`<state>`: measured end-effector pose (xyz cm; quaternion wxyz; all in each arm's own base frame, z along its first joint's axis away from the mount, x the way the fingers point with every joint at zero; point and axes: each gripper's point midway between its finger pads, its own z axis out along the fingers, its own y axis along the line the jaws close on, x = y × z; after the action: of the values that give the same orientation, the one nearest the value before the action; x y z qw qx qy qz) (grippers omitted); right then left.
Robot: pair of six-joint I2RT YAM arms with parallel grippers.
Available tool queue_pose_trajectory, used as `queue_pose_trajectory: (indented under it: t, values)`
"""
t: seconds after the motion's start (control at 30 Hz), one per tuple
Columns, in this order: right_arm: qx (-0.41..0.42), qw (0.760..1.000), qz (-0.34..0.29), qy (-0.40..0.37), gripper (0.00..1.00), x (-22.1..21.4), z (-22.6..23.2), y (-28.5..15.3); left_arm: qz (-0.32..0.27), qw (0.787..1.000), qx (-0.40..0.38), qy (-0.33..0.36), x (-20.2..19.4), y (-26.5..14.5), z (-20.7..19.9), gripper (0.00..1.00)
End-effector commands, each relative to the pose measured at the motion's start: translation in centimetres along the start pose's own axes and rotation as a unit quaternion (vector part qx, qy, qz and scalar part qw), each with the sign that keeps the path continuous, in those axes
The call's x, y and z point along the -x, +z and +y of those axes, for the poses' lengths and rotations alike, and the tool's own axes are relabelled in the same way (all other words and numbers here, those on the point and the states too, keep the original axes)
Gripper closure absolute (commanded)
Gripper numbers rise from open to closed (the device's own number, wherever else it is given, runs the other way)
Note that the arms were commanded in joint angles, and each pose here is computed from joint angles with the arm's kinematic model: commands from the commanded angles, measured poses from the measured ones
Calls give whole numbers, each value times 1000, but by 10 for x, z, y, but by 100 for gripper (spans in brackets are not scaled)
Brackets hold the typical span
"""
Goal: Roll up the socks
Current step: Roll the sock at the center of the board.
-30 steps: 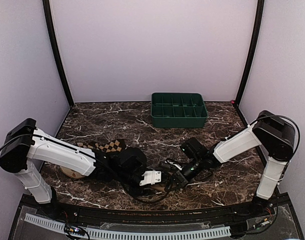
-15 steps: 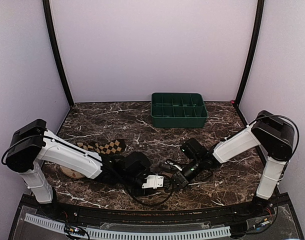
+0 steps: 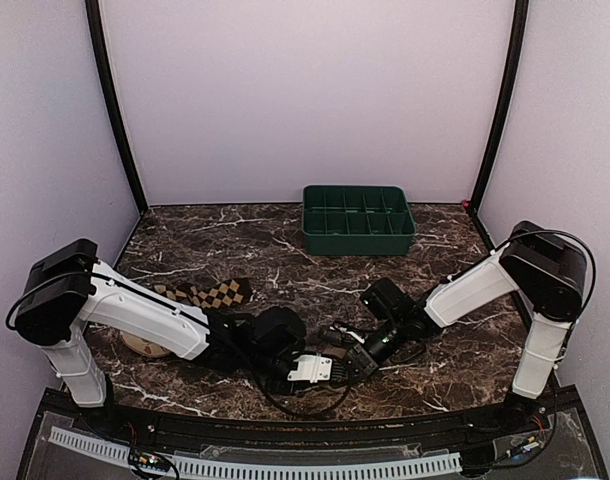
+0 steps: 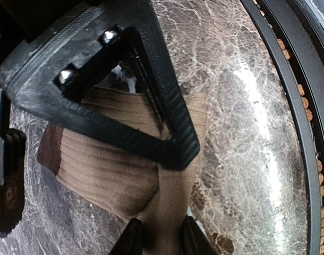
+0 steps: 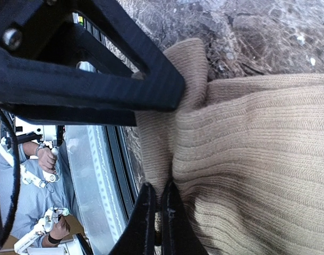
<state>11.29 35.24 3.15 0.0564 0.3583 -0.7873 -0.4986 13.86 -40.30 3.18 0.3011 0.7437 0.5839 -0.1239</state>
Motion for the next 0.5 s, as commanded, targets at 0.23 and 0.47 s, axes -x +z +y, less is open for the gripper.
queue_pose_trajectory:
  t: [0.23, 0.47]
  values:
    - [9, 1000, 7, 6, 100, -5, -4, 0, 8, 999, -39, 9, 7, 10, -10, 84]
    - [-23, 1000, 7, 11, 91, -7, -14, -3, 21, 998, -64, 6, 7, 10, -15, 100]
